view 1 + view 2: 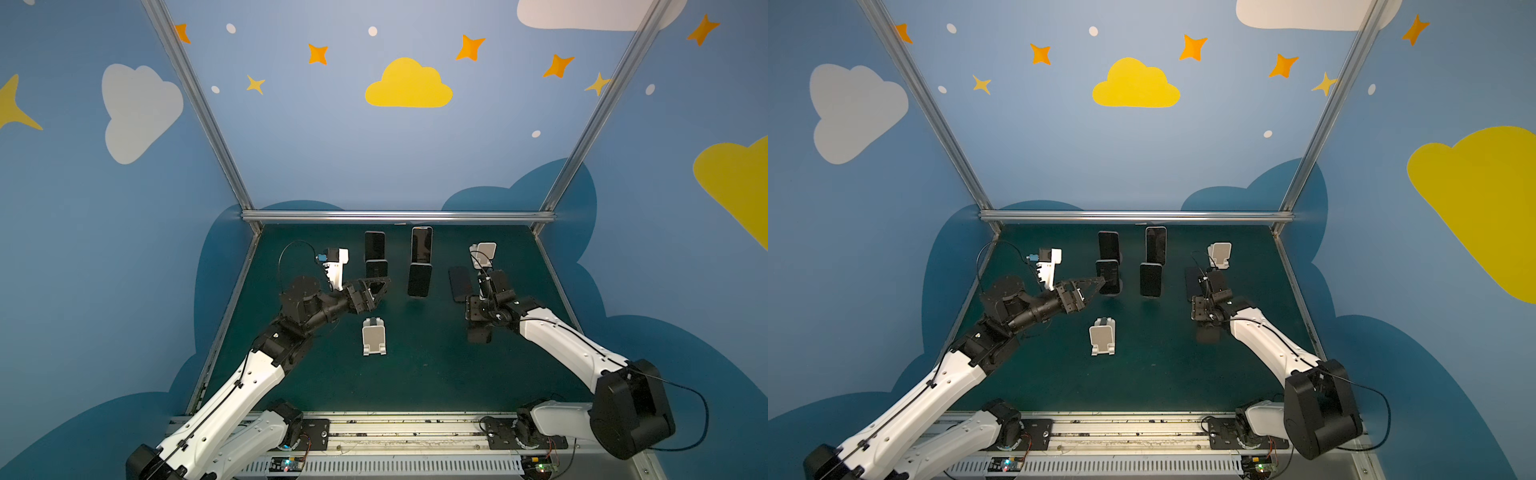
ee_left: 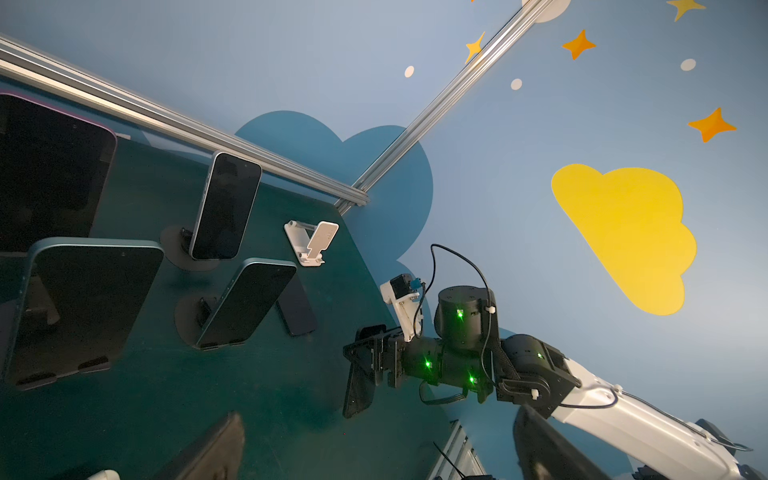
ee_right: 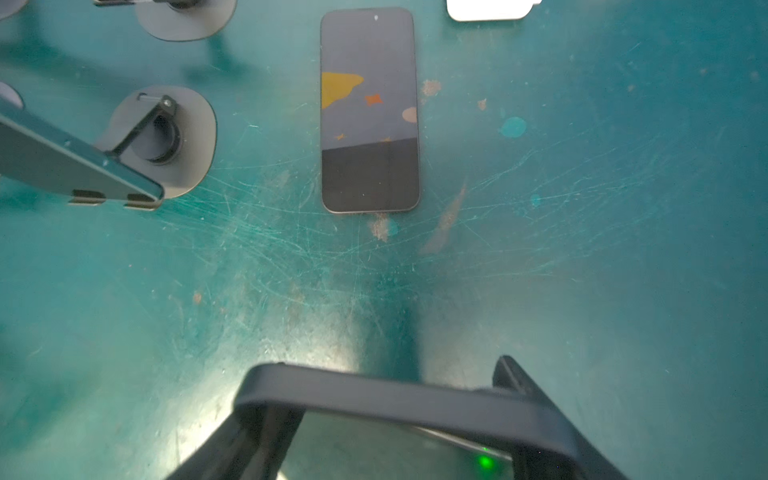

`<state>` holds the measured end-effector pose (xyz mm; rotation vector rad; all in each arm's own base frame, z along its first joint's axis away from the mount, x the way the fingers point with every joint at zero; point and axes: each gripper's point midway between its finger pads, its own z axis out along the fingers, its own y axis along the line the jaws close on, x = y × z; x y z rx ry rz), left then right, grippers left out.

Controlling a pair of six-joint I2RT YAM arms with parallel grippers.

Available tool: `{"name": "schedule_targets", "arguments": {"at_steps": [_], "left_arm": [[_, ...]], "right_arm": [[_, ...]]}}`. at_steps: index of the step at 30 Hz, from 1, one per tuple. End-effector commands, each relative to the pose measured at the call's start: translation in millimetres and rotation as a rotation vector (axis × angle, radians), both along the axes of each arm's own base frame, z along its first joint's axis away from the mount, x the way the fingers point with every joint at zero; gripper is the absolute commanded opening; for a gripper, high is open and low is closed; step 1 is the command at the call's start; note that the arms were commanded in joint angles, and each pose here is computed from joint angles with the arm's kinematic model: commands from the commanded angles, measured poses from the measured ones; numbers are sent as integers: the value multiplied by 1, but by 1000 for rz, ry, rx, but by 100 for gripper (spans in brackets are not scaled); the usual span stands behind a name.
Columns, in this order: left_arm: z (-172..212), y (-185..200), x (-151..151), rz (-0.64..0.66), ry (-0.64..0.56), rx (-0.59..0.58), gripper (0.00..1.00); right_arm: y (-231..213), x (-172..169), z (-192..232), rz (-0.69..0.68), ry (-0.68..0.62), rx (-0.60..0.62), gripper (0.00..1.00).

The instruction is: Remove the phone from the phone stand

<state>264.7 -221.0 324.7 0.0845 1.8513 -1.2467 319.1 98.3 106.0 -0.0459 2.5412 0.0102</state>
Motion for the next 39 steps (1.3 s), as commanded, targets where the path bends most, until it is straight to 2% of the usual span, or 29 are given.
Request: {"name": "schedule_targets", "arguments": {"at_steps": [1,9,17,30,39], "left_arm": [[5,-1,0,-3,-23,5,100],[1,-1,2,1,-10,19,100],[-9,-6,7,-12,31,38,100],[-11,-7,8,-13,34,40,100],[-9,-7,7,-14,30,37,100]], "right_arm": [[-1,8,10,9,10,5,67],[-7,7,-10,-33,125,-27,70],[-2,-1,-38,-78,344,-11,68],[9,-3,-59,-33,412,16,71],[4,-11,-66,-2,484,-37,73]]}}
